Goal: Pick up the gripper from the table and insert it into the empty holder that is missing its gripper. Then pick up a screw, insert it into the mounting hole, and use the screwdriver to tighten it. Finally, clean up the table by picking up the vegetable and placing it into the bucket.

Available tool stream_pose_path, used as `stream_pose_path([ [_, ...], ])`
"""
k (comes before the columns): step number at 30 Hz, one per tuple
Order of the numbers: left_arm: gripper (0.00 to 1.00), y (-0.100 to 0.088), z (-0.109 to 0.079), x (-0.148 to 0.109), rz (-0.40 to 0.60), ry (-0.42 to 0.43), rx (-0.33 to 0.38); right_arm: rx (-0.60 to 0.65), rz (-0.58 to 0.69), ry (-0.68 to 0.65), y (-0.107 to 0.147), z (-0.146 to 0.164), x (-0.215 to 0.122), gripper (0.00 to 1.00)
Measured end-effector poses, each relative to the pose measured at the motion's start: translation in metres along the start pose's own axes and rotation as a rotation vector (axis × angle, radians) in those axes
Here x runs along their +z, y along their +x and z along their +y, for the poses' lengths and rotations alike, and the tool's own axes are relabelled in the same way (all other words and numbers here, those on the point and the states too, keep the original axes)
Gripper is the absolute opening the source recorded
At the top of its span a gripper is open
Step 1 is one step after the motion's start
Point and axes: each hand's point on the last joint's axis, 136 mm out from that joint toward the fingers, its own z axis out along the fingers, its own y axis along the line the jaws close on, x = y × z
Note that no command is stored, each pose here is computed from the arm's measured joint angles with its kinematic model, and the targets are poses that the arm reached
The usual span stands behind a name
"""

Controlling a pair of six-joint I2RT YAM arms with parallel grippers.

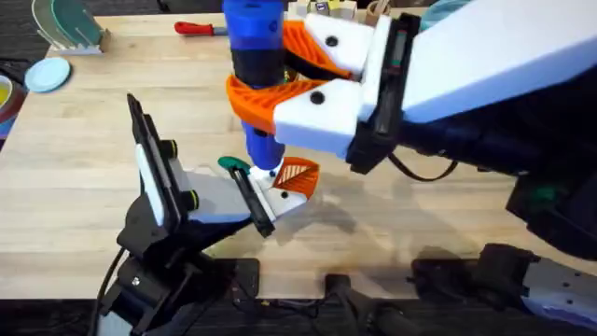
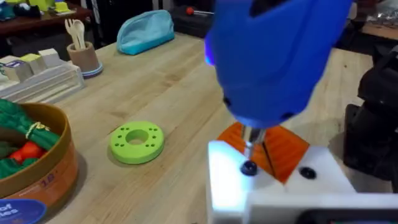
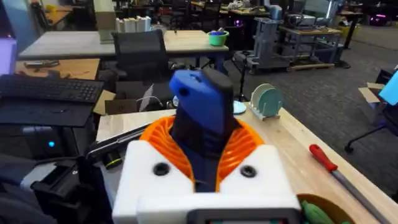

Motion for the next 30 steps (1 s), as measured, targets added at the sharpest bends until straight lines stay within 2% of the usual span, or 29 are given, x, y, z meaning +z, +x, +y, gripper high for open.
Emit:
stream_pose_path([
  [30, 0.013, 0.000, 0.000, 0.000, 0.001, 0.000, -0.001, 0.015, 0.057, 0.009, 0.017, -0.003, 0.003, 0.125],
])
